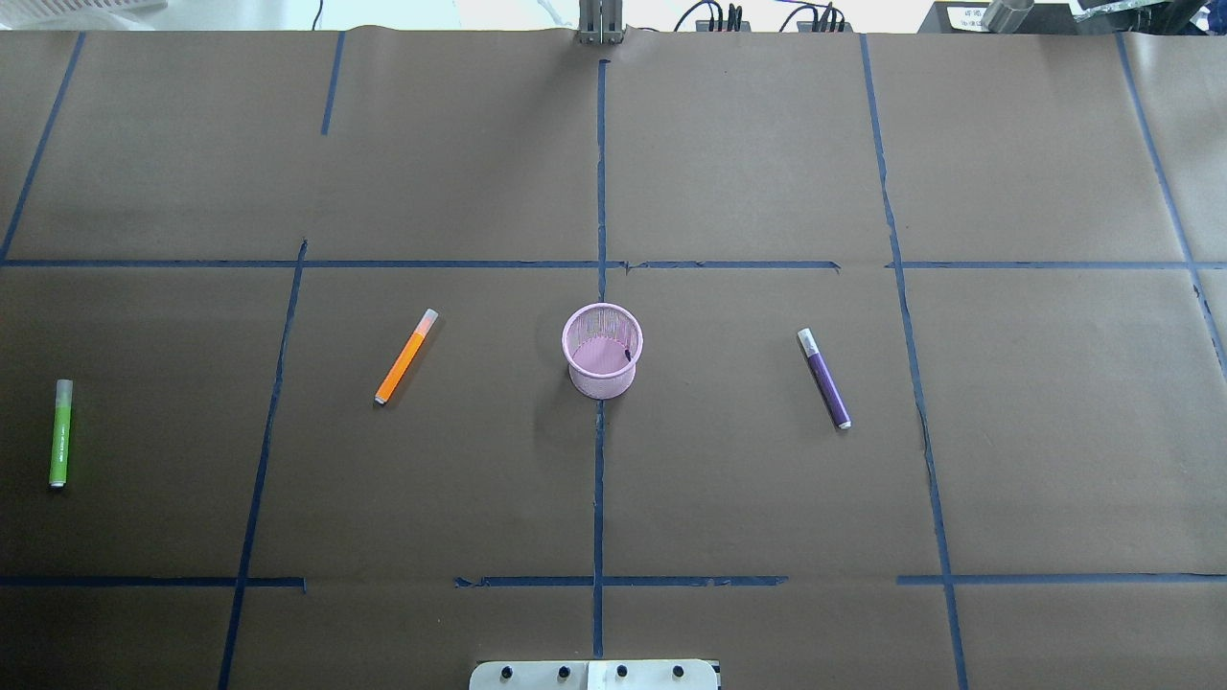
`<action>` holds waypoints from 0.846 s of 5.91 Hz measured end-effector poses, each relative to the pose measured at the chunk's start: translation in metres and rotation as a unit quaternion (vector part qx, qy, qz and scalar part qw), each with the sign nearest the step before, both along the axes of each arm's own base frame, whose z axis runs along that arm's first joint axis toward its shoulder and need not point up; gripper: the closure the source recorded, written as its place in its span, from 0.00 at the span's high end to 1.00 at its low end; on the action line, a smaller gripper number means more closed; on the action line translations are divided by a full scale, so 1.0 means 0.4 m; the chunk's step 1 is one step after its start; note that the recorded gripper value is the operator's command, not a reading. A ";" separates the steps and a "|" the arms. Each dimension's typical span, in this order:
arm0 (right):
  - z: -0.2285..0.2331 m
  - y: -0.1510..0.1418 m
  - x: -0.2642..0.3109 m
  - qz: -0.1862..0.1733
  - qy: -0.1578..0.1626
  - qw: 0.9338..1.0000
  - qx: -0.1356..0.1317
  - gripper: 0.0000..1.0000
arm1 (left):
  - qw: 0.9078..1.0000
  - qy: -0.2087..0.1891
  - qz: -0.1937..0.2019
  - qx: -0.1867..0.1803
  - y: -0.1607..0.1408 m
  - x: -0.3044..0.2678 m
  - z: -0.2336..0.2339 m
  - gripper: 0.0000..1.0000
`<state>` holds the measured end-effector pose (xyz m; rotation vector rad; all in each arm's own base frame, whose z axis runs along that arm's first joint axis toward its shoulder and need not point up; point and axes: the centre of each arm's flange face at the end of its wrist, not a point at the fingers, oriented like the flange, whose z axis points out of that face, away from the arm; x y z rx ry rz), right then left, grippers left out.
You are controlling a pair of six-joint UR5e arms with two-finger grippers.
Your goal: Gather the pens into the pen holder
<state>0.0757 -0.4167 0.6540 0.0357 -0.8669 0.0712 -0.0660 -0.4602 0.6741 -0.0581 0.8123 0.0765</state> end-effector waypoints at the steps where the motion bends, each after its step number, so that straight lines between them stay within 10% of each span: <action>1: -0.001 0.000 0.000 0.000 0.000 1.000 0.000 1.00 | 1.000 0.000 0.000 0.000 -0.001 0.000 -0.001 1.00; 5: 0.000 0.000 0.001 0.002 0.001 1.000 -0.002 1.00 | 1.000 0.000 0.000 0.006 -0.012 0.002 -0.015 1.00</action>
